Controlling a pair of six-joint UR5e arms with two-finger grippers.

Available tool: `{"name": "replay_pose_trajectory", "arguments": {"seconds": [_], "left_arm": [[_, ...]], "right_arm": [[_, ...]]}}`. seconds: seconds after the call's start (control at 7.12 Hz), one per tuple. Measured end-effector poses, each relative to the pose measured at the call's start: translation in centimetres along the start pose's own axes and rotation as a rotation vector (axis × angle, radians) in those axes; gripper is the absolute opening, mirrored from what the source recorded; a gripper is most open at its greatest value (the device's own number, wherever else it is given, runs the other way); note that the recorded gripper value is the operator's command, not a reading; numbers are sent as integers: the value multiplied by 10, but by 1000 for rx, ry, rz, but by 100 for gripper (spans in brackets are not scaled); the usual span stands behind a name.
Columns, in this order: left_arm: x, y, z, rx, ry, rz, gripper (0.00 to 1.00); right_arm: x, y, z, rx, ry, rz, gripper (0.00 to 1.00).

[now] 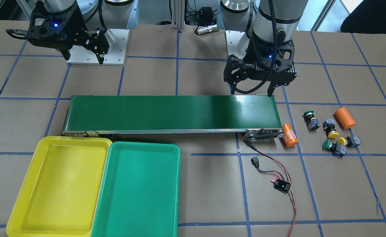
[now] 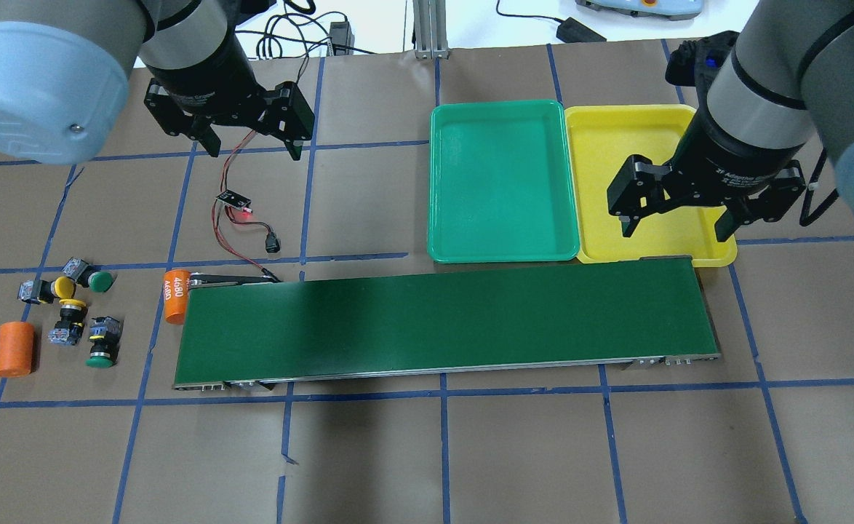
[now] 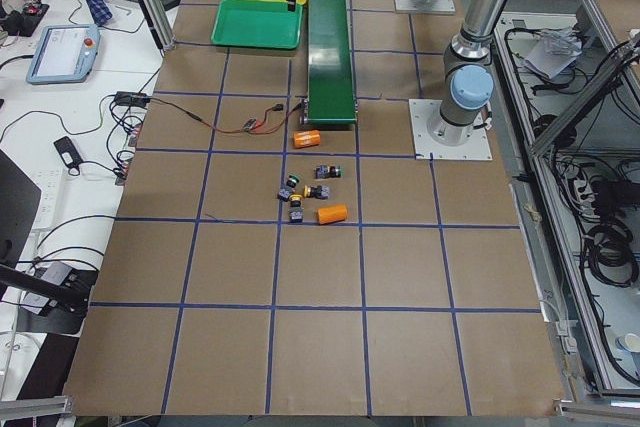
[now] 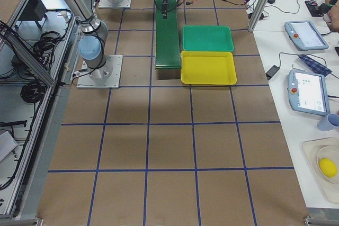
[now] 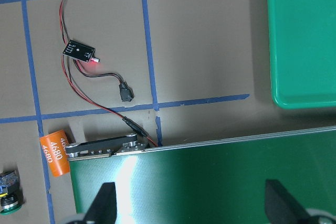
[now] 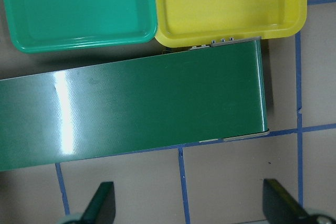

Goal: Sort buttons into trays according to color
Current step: 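Move the left gripper toward the cluster of parts beside the belt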

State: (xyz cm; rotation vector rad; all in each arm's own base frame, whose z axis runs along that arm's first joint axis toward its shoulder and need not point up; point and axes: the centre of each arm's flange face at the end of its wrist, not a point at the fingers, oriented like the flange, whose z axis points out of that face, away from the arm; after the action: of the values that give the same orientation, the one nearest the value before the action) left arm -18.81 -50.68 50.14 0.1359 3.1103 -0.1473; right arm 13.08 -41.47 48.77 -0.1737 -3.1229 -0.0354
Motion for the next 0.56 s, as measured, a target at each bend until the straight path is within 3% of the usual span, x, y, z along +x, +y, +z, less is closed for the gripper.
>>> {"name": "replay_pose_trajectory", "arguments": {"seconds": [0.56], "left_arm": [[-2, 6, -7, 5, -2, 0, 100]], "right_arm": [[0, 1, 3, -10, 4, 9, 100]]}}
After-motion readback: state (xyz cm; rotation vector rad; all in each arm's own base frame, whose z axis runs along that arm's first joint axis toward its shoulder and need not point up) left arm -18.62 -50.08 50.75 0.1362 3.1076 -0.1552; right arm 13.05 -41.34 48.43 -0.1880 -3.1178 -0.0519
